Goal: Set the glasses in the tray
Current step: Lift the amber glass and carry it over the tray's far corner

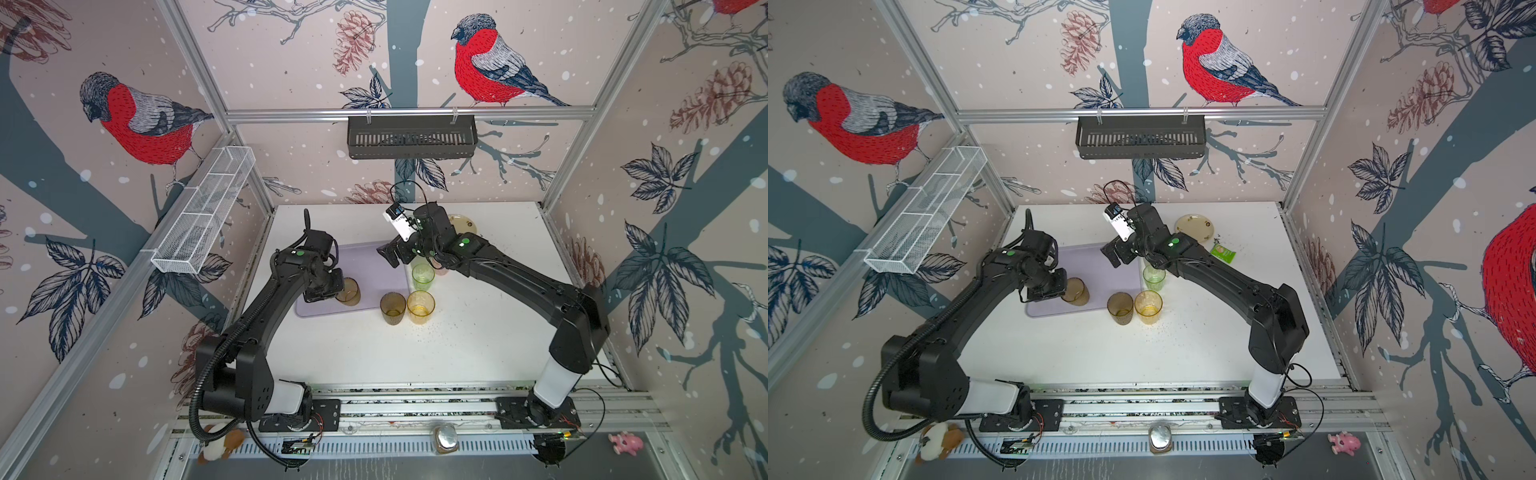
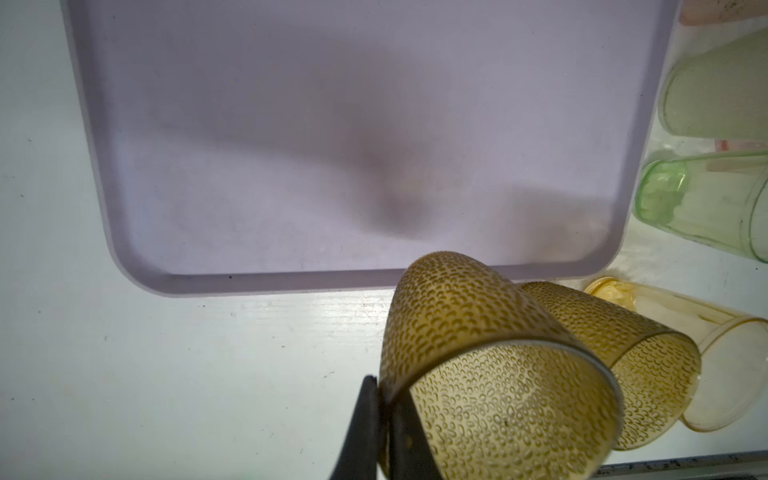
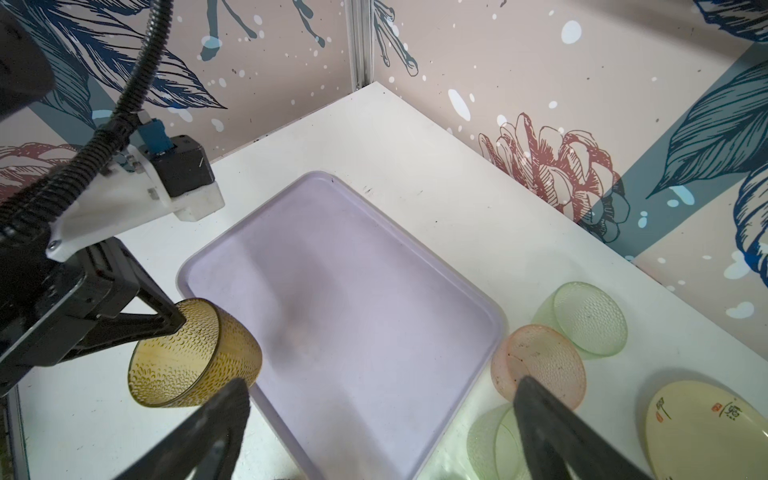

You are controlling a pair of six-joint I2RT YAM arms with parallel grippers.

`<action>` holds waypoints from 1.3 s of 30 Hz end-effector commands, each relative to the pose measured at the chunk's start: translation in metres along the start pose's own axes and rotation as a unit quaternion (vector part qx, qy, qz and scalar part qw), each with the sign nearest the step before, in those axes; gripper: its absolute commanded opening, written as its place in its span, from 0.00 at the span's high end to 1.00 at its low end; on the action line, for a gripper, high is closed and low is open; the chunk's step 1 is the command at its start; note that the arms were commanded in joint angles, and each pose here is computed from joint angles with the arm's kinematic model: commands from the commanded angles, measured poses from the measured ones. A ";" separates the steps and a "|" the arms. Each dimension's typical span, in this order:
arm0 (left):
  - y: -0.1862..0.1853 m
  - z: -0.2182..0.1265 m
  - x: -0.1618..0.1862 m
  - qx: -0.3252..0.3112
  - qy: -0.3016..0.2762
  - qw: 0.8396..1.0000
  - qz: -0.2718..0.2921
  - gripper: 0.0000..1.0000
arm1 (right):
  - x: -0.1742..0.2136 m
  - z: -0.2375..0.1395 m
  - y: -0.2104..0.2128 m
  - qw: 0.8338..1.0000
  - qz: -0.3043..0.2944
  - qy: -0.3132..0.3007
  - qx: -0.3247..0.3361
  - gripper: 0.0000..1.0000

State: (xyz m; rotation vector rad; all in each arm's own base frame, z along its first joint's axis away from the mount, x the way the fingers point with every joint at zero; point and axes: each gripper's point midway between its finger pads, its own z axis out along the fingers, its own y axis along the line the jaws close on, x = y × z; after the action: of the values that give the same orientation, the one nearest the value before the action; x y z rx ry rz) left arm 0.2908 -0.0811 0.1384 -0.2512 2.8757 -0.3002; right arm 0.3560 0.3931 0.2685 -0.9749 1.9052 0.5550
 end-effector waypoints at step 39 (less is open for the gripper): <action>0.045 -0.009 -0.155 -0.113 -0.061 0.986 -0.110 1.00 | -0.014 -0.003 0.000 1.000 -0.015 -0.015 0.004 0.00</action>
State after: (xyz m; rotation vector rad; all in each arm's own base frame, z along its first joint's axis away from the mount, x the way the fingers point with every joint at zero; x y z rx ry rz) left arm 0.4312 -0.0116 0.1690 -0.5929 2.7450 -0.0148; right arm 0.3588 0.3936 0.2776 -0.9773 1.8767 0.5320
